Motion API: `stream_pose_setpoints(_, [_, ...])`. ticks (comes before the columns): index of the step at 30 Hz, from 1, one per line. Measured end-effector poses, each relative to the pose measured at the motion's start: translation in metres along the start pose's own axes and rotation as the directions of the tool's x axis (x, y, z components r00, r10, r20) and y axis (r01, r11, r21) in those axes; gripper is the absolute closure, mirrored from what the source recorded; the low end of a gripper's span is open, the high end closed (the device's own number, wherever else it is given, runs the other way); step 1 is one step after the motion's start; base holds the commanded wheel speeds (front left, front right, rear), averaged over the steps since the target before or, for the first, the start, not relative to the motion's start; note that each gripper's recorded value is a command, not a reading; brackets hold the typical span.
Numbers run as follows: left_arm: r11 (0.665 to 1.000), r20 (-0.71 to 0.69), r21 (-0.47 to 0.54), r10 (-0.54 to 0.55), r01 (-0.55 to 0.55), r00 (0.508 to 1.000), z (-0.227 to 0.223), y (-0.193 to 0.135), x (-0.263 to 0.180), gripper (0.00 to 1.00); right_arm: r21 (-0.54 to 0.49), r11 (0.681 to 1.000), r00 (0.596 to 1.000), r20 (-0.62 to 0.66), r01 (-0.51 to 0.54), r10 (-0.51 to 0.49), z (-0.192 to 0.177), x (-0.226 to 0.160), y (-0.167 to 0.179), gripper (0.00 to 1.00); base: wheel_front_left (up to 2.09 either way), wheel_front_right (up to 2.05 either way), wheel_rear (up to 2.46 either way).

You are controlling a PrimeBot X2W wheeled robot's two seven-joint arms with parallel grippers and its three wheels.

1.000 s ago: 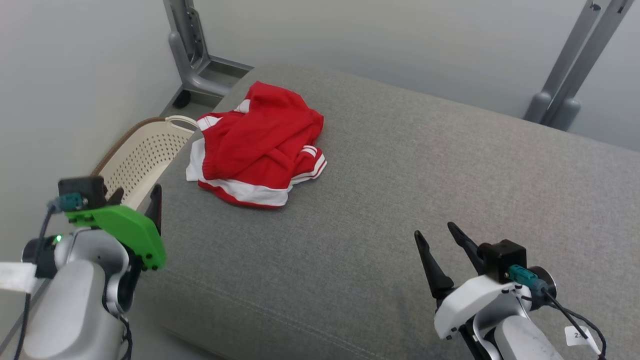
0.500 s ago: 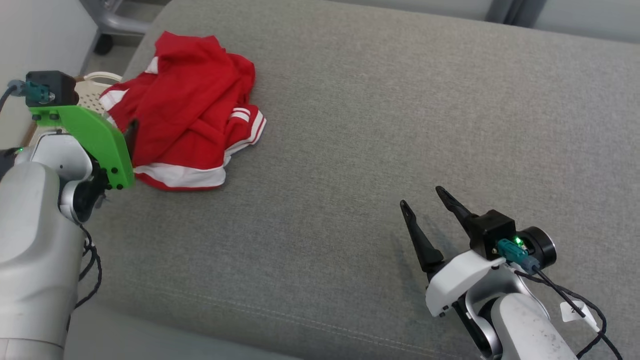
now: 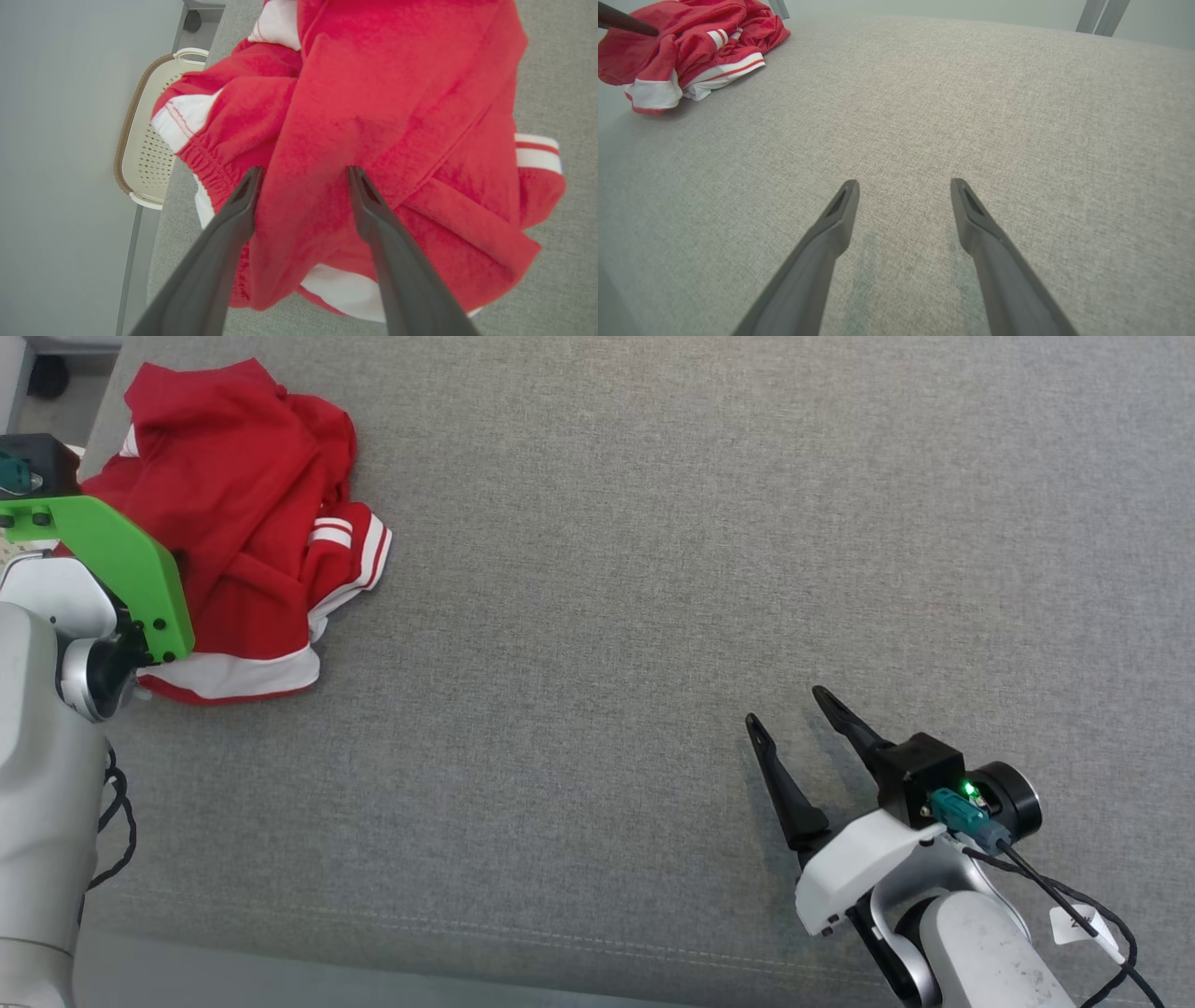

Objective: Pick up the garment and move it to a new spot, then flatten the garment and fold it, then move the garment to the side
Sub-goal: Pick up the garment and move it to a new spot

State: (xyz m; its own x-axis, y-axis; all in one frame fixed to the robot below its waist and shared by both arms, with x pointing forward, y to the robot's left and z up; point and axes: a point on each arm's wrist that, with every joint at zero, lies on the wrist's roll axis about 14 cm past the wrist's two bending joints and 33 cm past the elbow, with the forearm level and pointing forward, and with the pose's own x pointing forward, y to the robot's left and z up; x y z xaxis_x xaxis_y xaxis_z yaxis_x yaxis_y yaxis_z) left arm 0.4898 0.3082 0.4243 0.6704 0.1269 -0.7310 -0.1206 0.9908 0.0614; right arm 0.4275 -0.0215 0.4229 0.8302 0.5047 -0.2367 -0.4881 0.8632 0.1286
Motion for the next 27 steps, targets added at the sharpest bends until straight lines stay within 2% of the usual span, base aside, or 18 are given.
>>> stream_pose_setpoints(1, [1.000, -0.004, 0.001, -0.002, 0.002, 1.000, -0.001, -0.002, 0.002, 0.87, 0.003, 1.000, 1.000, -0.003, 0.004, -0.004, -0.001, 0.000, -0.001, 0.00, 0.00, 0.00, 0.00])
stream_pose_setpoints(2, [1.000, -0.001, 0.002, -0.002, 0.002, 1.000, 0.000, -0.003, 0.003, 1.00, 0.003, 1.000, 1.000, -0.006, 0.006, -0.006, -0.002, -0.001, -0.002, 0.00, 0.00, 0.00, 0.00])
stream_pose_setpoints(10, [1.000, 0.090, 0.004, -0.008, 0.008, 0.996, 0.019, -0.006, -0.010, 1.00, 0.008, 1.000, 1.000, 0.007, 0.000, -0.001, 0.003, -0.006, 0.002, 0.00, 0.00, 0.00, 0.00])
stream_pose_setpoints(16, [0.998, 0.249, 0.059, -0.041, 0.027, 0.968, 0.071, -0.020, -0.040, 1.00, 0.024, 1.000, 0.999, 0.038, 0.006, -0.007, 0.011, -0.017, 0.006, 0.00, 0.00, 0.00, 0.00])
stream_pose_setpoints(22, [0.980, 0.389, 0.187, -0.142, 0.072, 0.910, 0.121, -0.060, -0.081, 1.00, 0.045, 0.999, 0.997, 0.068, 0.027, -0.030, 0.017, -0.035, 0.006, 0.00, 0.00, 0.00, 0.00])
stream_pose_setpoints(27, [0.942, 0.498, 0.304, -0.286, 0.143, 0.819, 0.157, -0.121, -0.117, 1.00, 0.055, 0.997, 0.993, 0.096, 0.063, -0.068, 0.023, -0.053, 0.000, 0.00, 0.00, 0.00, 0.00])
